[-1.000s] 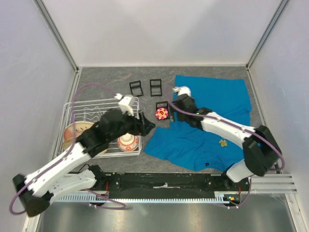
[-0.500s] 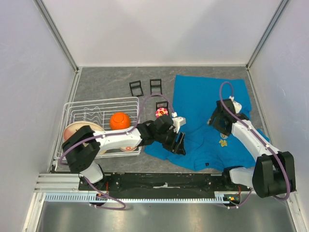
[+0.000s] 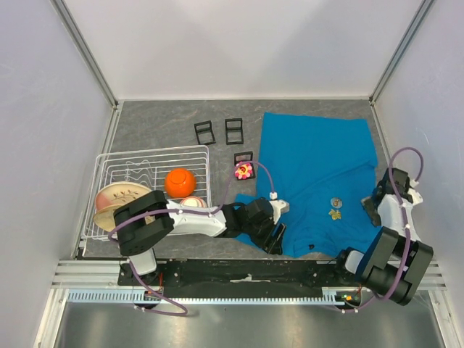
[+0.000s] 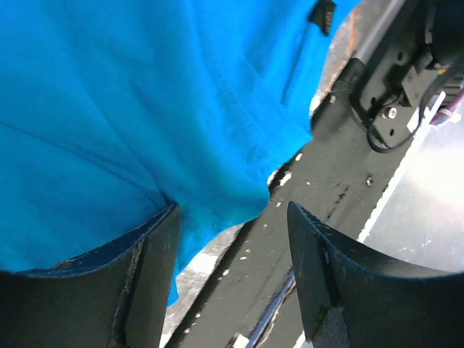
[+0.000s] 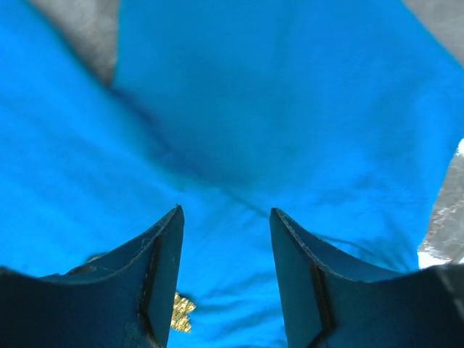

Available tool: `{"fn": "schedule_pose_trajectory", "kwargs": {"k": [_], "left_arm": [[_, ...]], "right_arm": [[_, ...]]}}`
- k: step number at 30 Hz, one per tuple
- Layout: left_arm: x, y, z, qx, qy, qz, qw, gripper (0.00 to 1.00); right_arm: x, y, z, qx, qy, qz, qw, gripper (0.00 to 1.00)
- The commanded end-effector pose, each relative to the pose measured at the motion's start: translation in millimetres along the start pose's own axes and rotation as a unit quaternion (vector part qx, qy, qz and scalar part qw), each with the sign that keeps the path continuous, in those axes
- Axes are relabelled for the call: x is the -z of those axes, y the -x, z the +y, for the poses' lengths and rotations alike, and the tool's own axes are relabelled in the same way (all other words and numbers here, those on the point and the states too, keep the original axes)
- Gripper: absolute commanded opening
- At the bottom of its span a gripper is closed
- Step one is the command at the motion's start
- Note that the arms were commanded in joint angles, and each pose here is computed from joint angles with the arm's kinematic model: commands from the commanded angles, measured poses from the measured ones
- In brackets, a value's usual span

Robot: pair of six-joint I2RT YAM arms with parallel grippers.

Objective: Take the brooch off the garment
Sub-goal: Place the brooch in the brooch box.

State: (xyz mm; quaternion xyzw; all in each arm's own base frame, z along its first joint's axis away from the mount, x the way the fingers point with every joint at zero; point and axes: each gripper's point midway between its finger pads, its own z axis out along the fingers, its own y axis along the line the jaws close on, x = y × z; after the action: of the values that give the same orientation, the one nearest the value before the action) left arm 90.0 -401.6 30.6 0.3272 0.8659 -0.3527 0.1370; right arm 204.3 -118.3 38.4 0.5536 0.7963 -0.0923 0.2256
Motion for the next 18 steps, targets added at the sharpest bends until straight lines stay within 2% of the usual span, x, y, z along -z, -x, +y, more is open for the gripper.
{"fn": "schedule_pose_trajectory", "kwargs": {"k": [1, 2, 7, 9, 13, 18], "left_arm": [[-11.7, -19.5, -8.1, 0.001, -0.001, 0.018, 1.0, 0.68], [-10.6, -23.5, -15.7, -0.002, -0.009, 0.021, 1.0, 0.68], [5.2, -24.1, -35.4, -0.013, -0.036, 0.022, 0.999, 0.7], [19.9, -10.8, -42.2, -0.023, -0.032, 0.003, 0.999, 0.71], [51.5, 29.5, -64.8, -0.048, -0.041, -0.035, 0.997, 0.72], [72.1, 83.0, -90.8, -0.041, -0.096, -0.08, 0.991, 0.74]], "right_arm": [[-9.5, 15.4, -28.9, -0.079, -0.028, -0.025, 0.996, 0.57], [-13.0, 17.9, -40.7, -0.104, -0.038, -0.023, 0.994, 0.56], [-23.8, 14.1, -73.2, -0.136, -0.089, -0.02, 0.986, 0.56], [-20.3, 25.6, -75.1, -0.128, -0.099, -0.03, 0.986, 0.56], [-30.4, 22.2, -84.4, -0.129, -0.135, -0.016, 0.982, 0.56], [-22.7, 56.5, -85.2, -0.109, -0.141, -0.069, 0.982, 0.56]]}}
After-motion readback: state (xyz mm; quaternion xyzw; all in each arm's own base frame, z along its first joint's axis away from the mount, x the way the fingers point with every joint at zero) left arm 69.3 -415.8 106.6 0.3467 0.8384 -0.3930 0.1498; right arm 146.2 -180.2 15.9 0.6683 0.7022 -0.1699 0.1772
